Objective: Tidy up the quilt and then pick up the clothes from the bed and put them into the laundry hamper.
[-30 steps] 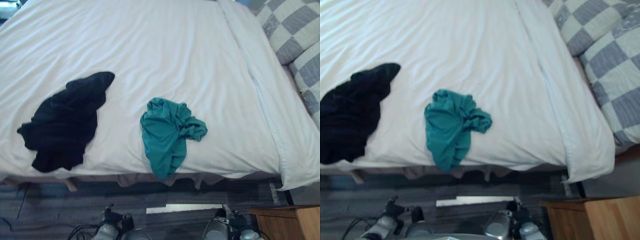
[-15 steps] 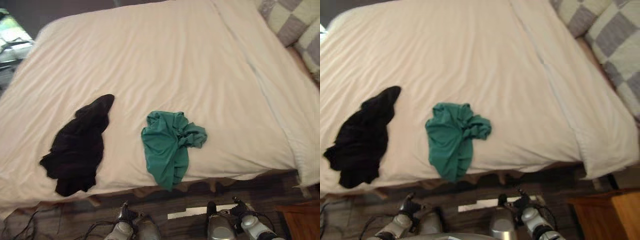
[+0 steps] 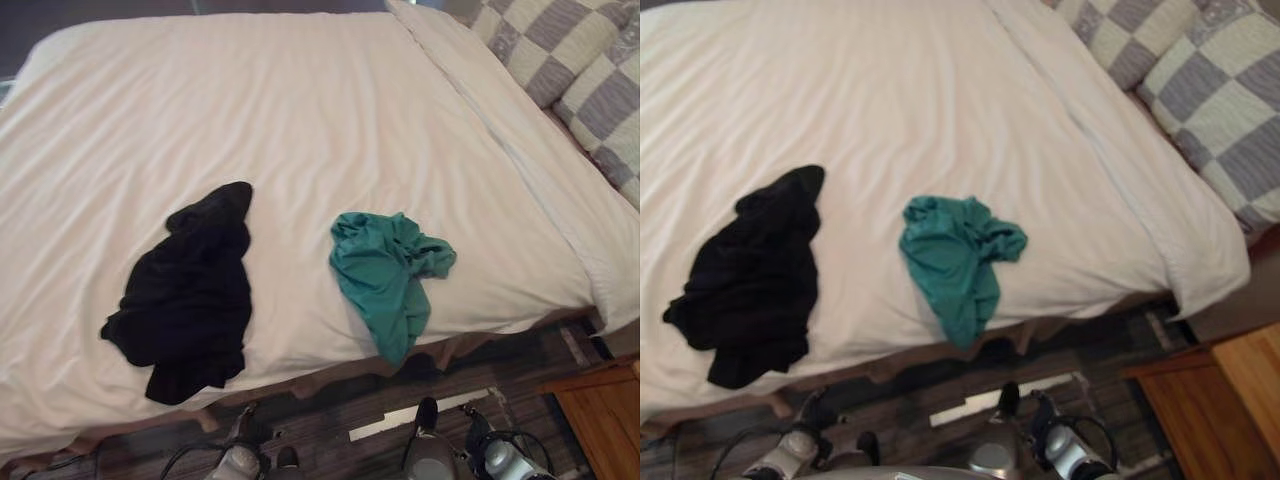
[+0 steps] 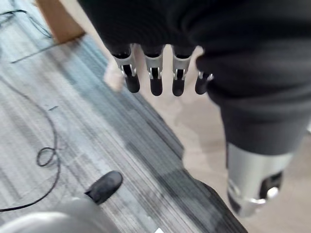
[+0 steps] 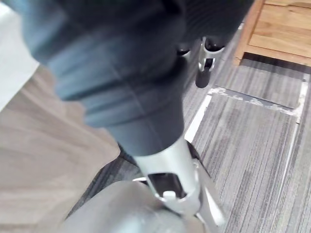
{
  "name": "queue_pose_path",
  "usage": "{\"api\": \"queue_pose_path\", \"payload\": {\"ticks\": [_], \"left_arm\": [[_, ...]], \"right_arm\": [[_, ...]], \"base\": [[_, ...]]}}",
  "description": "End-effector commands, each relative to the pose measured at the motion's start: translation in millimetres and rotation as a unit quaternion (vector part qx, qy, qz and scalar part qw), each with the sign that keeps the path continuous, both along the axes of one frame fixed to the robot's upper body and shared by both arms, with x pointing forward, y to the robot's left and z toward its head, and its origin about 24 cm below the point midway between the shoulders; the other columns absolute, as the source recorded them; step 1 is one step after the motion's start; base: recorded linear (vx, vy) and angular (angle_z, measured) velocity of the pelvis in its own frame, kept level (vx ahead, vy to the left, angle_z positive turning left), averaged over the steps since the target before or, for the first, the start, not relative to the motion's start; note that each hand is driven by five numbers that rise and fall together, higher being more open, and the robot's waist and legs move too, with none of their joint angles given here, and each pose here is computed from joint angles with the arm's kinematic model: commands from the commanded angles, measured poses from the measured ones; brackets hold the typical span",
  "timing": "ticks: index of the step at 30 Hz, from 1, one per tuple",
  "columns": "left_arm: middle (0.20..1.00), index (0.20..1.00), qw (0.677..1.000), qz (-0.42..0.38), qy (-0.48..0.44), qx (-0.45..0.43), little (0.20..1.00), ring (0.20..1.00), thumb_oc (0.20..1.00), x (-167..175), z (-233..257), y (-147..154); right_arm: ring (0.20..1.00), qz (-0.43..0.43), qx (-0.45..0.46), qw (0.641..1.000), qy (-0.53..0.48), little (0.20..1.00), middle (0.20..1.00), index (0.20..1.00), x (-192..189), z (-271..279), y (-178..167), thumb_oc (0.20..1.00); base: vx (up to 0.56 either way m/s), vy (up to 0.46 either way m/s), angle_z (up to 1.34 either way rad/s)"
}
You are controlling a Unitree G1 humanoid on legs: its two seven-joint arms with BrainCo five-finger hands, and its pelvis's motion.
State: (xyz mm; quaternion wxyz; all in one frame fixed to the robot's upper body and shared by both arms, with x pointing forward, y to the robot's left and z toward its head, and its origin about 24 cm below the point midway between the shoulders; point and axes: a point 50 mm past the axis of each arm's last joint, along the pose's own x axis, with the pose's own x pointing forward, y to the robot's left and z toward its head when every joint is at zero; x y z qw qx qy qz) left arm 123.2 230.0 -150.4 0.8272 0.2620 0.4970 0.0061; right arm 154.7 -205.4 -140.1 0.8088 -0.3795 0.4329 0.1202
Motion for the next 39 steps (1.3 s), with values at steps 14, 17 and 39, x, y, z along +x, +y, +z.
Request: {"api": "queue_pose_path", "payload": {"ticks": [14, 17, 39], "left_arm": [[1.000, 1.000, 0.895, 0.435, 0.041, 0.091, 1.000, 1.000, 1.000, -110.2, 6.0, 80.4], [1.000, 1.000, 0.871, 0.439, -0.149, 0.162, 1.000, 1.000, 1.000, -51.4, 59.1, 148.0], [1.000, 1.000, 0.848, -0.064, -0.495, 0.181, 1.000, 1.000, 1.000, 114.1, 239.6, 111.8]], "right_arm": [[1.000, -0.233, -0.066, 0.969, -0.046, 1.000, 1.000, 1.000, -25.7, 14.8, -88.8, 1.000], [1.000, -0.196, -0.144, 0.956, -0.161, 1.000, 1.000, 1.000, 3.3, 65.5, -138.4, 1.000], [1.000, 0.265, -0.238, 0.730, -0.583, 1.000, 1.000, 1.000, 154.6, 326.6, -38.6, 1.000]], "base": [[0.04, -0.050, 0.11], [0.01, 0.000, 0.09], [-0.05, -0.003, -0.03]]}}
